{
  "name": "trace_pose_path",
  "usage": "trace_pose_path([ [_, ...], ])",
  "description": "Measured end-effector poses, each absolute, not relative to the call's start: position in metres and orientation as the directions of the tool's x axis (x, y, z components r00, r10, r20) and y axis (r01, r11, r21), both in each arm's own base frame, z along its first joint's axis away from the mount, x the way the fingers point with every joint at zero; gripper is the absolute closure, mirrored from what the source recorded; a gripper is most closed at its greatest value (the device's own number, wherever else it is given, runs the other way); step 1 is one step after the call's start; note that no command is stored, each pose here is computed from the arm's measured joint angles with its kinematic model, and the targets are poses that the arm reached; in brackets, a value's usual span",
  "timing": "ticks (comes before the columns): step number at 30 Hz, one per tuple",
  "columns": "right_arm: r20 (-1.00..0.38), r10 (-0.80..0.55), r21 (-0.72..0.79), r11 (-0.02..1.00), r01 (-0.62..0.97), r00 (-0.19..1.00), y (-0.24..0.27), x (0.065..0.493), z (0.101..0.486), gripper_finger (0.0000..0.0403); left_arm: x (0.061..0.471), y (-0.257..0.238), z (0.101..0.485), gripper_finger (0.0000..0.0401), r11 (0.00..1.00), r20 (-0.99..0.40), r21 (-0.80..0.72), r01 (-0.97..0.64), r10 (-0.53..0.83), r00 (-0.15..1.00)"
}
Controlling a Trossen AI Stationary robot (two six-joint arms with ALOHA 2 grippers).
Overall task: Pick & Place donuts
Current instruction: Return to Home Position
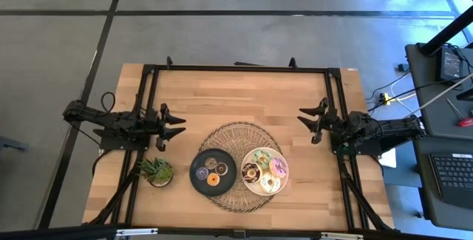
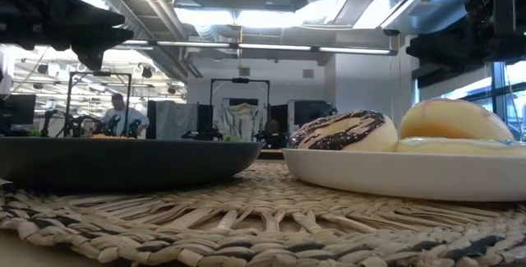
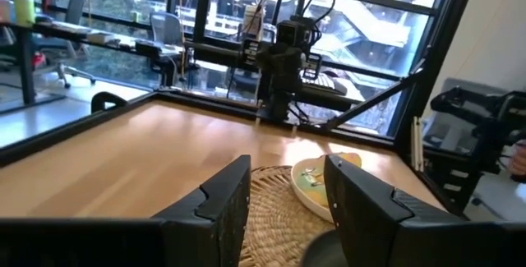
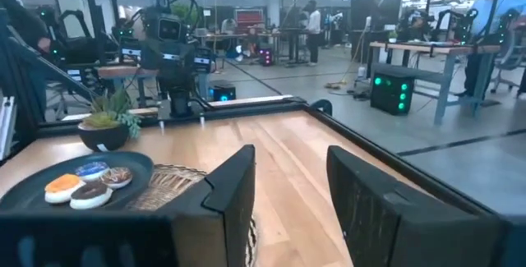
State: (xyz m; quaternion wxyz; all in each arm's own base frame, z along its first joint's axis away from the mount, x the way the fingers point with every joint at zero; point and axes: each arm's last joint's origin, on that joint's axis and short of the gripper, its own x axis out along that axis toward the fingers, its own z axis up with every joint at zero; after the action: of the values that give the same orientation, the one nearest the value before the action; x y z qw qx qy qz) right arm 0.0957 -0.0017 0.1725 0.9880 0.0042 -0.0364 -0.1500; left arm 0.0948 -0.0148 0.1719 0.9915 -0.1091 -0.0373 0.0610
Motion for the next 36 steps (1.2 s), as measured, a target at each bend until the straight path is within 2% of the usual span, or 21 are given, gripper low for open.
trace_pose_path([
  [6, 0.071, -0.297, -0.048, 0.953, 0.300, 0.952, -0.0017, 0.0957, 0.1725, 0.0249, 0.0948, -0.0148, 0.1719, 0.0250, 0.982, 0.061, -0.148, -0.119, 0.129, 0.990],
  [12, 0.071, -0.294, -0.209, 0.930, 0.302, 0.953, -0.0016, 0.0957, 0.1725, 0.0249, 0.0948, -0.0148, 0.1720, 0.0252, 0.991, 0.062, -0.049, -0.125, 0.128, 0.990],
  [36, 0.071, -0.294, -0.208, 0.930, 0.303, 0.953, -0.0016, 0.0957, 0.1725, 0.0249, 0.0948, -0.0148, 0.1722, 0.0251, 0.990, 0.064, -0.065, -0.123, 0.127, 0.990],
])
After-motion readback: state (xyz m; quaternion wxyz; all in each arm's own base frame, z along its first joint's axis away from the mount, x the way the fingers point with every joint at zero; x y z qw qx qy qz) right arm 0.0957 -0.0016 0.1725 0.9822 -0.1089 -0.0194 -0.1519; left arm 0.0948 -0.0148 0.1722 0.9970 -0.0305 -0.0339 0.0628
